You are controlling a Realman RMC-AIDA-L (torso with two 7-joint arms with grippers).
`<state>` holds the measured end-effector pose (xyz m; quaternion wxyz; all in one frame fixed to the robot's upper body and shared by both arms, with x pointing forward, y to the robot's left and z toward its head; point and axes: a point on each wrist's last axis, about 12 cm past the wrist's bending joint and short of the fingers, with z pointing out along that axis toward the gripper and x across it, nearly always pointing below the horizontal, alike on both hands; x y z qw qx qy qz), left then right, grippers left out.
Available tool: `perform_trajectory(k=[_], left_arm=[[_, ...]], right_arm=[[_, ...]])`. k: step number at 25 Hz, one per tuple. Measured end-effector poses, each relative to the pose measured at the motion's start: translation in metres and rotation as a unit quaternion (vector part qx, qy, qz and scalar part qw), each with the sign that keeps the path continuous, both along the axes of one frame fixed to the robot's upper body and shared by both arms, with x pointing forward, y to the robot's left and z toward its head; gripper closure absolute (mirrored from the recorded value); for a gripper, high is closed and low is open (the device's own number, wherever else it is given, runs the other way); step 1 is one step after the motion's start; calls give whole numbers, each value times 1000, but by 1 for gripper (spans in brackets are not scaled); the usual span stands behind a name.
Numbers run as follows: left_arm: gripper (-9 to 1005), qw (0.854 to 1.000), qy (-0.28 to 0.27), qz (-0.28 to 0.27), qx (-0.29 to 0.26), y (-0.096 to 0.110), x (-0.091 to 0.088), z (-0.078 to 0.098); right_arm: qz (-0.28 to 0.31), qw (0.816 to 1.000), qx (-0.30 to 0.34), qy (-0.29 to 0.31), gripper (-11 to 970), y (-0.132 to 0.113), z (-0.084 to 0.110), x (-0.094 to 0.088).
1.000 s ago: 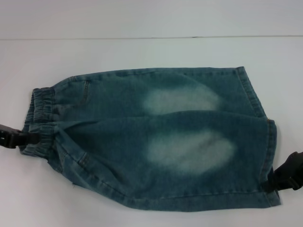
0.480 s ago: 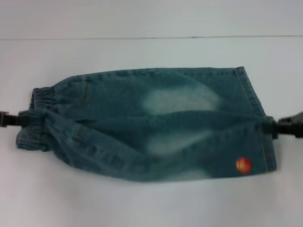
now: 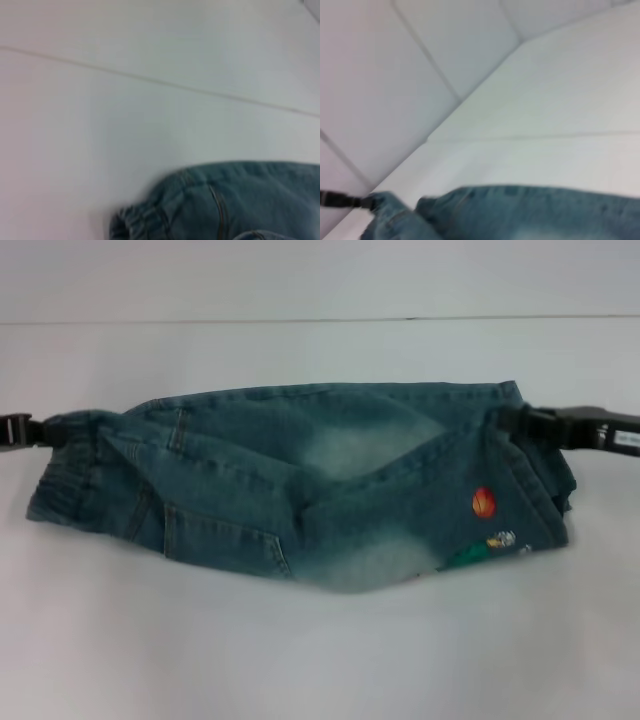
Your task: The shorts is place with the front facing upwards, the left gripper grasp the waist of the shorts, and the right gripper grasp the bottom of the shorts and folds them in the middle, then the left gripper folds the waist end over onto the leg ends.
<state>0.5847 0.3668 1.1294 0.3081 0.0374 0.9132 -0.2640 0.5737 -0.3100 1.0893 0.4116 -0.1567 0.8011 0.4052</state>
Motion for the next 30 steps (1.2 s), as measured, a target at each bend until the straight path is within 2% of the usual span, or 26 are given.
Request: perform_trajectory(k=[9, 14, 23, 30], left_arm=[[977, 998, -20, 52, 8, -1, 8, -14], [978, 997, -28, 67, 16, -2, 9, -20], [977, 997, -43, 60, 33, -8, 10, -24], [977, 996, -46, 67, 39, -5, 11, -23]], right_arm=[[-127, 990, -61, -17, 919, 19, -25, 29], [-141, 987, -74, -28, 919, 22, -31, 30], [-154, 984, -66, -66, 920, 23, -33, 28], [-139, 981, -92, -97, 920, 29, -25, 38]])
